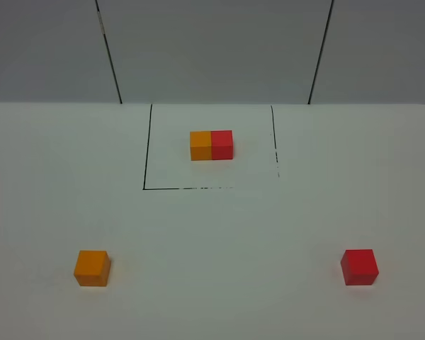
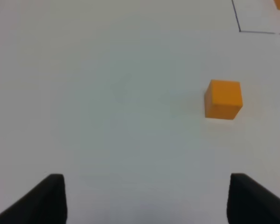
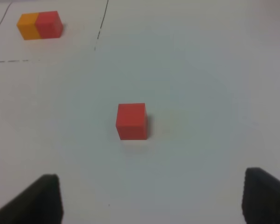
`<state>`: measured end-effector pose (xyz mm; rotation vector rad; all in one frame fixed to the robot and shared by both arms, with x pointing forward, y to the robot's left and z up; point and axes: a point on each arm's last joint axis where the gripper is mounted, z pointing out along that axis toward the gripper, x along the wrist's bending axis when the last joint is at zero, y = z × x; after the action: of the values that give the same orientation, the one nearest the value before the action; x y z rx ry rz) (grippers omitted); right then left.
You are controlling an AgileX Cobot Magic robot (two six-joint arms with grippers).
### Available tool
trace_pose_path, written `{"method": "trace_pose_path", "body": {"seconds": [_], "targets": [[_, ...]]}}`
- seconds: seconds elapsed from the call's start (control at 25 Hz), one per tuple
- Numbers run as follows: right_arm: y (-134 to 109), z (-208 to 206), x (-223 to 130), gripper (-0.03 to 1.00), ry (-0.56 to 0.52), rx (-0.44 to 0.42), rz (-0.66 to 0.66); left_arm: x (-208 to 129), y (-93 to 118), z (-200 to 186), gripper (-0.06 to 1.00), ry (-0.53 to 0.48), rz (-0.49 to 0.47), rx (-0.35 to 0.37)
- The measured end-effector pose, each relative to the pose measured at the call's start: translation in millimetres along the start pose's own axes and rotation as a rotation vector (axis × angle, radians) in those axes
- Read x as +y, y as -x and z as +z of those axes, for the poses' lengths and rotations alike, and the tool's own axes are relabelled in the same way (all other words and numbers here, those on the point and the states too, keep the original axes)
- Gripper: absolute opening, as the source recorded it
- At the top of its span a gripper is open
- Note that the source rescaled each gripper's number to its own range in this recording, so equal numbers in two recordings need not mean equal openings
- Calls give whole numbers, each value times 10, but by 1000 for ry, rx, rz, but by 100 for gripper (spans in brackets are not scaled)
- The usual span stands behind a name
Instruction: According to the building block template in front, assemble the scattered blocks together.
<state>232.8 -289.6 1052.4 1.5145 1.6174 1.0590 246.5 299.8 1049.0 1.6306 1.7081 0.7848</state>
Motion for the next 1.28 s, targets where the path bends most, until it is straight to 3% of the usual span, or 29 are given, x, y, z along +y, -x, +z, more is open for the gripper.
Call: {"method": "trace_pose_path", "body": {"seconds": [0.2,0.44,0.72,0.88,1.28], "targets": [[0,0,0,58,0,0,0,341,15,162,66,-88,-15,1],[0,0,0,58,0,0,0,869,85,534,69,-282,-56,-44],[0,0,0,58,0,0,0,1329,257,1102,69,-547,-59,-216],[0,0,0,58,0,0,0,1456,350,1375,69,-665,-27,-250],[0,0,0,58,0,0,0,1362,479,1832,69,-812,128,-132]]}}
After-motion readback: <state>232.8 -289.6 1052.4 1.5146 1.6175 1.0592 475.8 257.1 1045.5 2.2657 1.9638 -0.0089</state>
